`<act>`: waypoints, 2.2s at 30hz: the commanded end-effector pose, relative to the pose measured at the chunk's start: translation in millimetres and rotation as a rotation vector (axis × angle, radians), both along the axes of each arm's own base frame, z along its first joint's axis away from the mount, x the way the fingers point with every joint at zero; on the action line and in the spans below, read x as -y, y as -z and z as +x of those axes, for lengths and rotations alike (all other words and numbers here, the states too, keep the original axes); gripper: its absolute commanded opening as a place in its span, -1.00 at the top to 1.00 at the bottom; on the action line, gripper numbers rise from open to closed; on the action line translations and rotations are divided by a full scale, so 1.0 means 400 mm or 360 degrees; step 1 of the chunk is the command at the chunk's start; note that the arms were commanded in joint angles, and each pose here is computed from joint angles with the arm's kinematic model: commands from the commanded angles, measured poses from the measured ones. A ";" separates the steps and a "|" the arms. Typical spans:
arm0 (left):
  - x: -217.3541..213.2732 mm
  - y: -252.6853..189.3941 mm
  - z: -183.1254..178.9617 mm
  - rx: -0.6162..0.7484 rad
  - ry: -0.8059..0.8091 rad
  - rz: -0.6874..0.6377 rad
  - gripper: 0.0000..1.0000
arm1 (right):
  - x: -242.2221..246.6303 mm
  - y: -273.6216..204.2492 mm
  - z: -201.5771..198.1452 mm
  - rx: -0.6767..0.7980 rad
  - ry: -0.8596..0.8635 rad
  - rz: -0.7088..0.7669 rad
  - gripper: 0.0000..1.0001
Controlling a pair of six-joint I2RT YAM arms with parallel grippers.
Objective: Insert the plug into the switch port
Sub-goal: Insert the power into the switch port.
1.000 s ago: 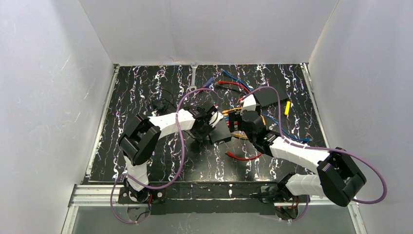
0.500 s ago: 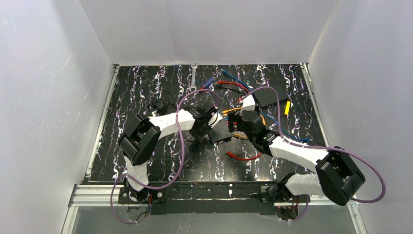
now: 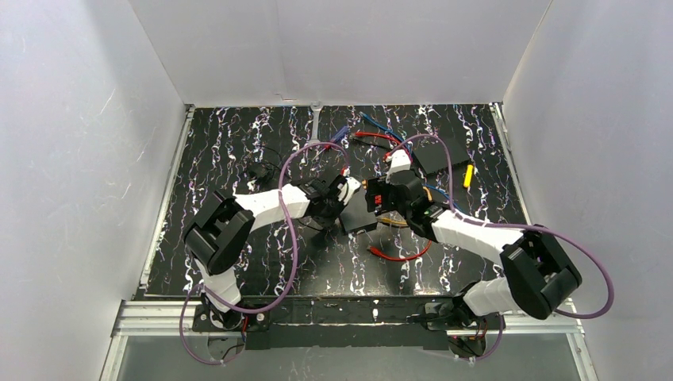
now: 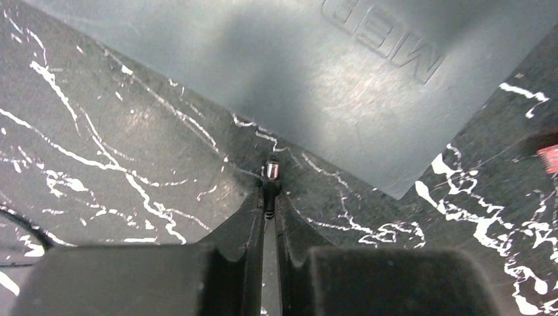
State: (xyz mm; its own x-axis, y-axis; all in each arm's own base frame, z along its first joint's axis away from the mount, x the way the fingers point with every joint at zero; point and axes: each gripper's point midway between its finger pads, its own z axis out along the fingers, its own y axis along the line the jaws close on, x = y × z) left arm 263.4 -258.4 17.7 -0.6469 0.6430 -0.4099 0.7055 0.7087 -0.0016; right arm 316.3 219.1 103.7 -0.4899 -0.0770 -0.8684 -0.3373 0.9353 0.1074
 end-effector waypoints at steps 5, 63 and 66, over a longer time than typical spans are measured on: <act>0.012 0.073 -0.062 -0.0125 0.0025 -0.0096 1.00 | -0.054 0.030 0.008 -0.0202 -0.0100 0.0067 -0.89; 0.017 -0.012 -0.101 -0.0010 0.0089 -0.0220 1.00 | -0.102 0.157 -0.052 -0.0562 -0.0335 0.0024 0.07; 0.022 -0.019 -0.092 0.0006 0.0090 -0.0224 1.00 | -0.103 0.163 -0.054 -0.0574 -0.0345 0.0020 0.08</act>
